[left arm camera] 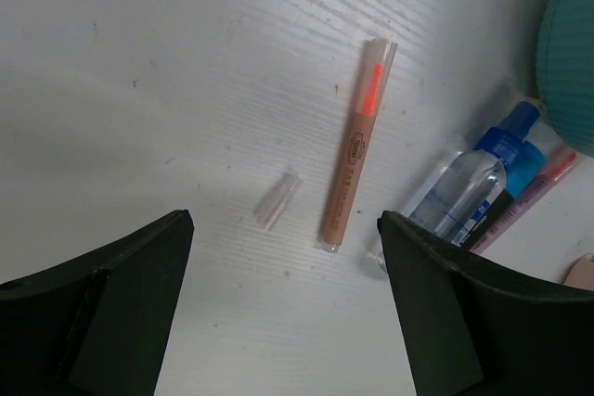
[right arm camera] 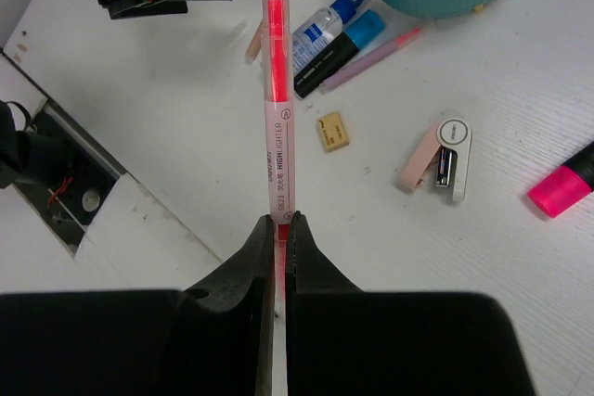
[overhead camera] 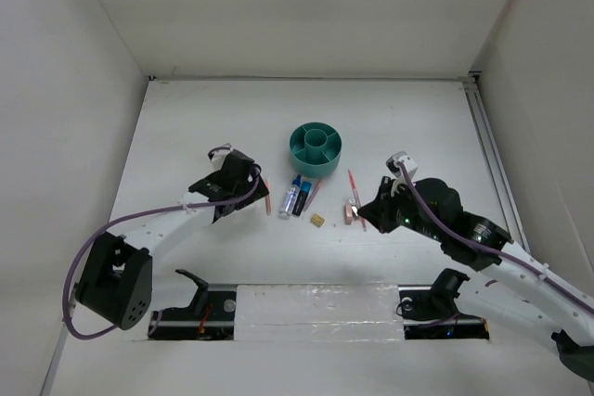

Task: Sort the stationery into containers
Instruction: Grab a piece of stationery with the left arm

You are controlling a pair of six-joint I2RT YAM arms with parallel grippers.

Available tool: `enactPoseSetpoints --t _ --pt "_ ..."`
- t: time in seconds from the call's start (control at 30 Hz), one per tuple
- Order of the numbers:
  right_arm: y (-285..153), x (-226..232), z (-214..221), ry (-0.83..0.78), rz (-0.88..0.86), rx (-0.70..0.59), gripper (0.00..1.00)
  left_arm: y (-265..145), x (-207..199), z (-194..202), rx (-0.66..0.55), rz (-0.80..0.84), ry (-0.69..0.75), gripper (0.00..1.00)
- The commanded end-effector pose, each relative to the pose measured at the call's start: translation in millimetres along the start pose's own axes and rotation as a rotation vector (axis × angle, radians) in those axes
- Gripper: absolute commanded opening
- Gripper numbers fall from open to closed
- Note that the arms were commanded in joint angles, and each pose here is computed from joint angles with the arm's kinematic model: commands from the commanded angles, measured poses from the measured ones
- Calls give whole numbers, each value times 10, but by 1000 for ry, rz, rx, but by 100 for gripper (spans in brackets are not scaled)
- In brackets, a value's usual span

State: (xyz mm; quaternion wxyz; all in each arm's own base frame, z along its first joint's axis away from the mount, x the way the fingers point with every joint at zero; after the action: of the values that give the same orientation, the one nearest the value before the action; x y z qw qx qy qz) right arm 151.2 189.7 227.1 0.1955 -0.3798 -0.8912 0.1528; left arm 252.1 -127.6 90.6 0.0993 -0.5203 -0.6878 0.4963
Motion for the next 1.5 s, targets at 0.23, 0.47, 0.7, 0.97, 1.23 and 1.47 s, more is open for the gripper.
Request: enactPoseSetpoints --t 0.23,0.47,0.7,0.97,1.23,1.47 --pt "-54 88 -173 -19 -47 -85 0 96 202 181 48 -39 35 69" --pt "-37 63 -141 -18 -34 -78 0 162 244 206 53 -66 51 64" --pt "-38 76 -139 -12 -34 -79 0 197 190 164 47 -73 62 60" --pt "-17 60 -129 -12 -23 -72 0 289 96 173 52 -119 112 59" --pt "-38 84 -136 -15 -33 -79 0 327 64 202 71 -137 139 54" --pt "-83 91 -167 -15 -39 -99 0 329 153 215 72 -182 144 48"
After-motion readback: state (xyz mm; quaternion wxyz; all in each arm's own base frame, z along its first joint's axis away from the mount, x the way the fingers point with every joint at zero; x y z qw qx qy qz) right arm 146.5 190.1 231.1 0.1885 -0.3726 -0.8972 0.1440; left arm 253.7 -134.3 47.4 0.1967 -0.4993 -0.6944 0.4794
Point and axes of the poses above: each gripper's point midway between its finger pads, its own y axis out along the fingers, its own x axis along the line the jaws close on, z = x × y, the point moved 3 cm from there along -y, back along the fingers, and after that the axes turned 9 degrees about -y, right-handed, at the moved point
